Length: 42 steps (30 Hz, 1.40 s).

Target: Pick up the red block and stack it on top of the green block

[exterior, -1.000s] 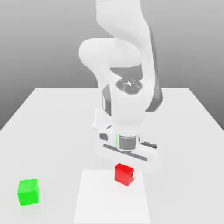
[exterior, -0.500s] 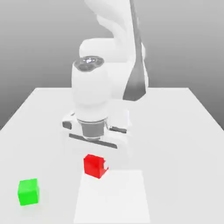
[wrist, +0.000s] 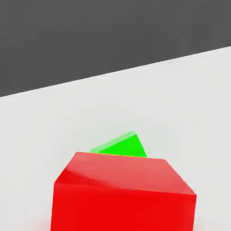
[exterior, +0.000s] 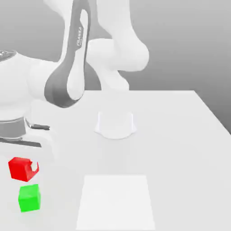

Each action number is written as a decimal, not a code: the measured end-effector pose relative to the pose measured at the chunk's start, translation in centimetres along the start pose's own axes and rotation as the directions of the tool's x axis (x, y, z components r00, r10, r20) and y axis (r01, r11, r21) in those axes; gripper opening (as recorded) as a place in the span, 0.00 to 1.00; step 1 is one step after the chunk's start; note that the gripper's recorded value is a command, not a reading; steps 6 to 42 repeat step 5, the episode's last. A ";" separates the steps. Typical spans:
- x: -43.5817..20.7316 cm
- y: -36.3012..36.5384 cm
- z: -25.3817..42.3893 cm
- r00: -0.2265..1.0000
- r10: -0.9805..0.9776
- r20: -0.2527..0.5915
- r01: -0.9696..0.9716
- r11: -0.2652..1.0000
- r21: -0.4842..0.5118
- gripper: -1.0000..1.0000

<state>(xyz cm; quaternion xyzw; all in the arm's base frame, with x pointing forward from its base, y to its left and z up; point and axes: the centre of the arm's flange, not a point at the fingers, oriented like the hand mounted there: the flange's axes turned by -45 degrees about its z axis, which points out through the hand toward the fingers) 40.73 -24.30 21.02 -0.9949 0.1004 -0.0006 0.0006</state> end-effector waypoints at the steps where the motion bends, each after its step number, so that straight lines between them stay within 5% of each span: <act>1: 0.0 0.0 1.3 1.000 -0.001 0.000 0.001 1.000 0.000 0.00; 2: -0.1 0.1 2.3 1.000 0.000 0.001 0.000 1.000 -0.001 1.00; 42: -0.1 0.1 2.3 1.000 0.000 0.001 0.000 1.000 -0.001 1.00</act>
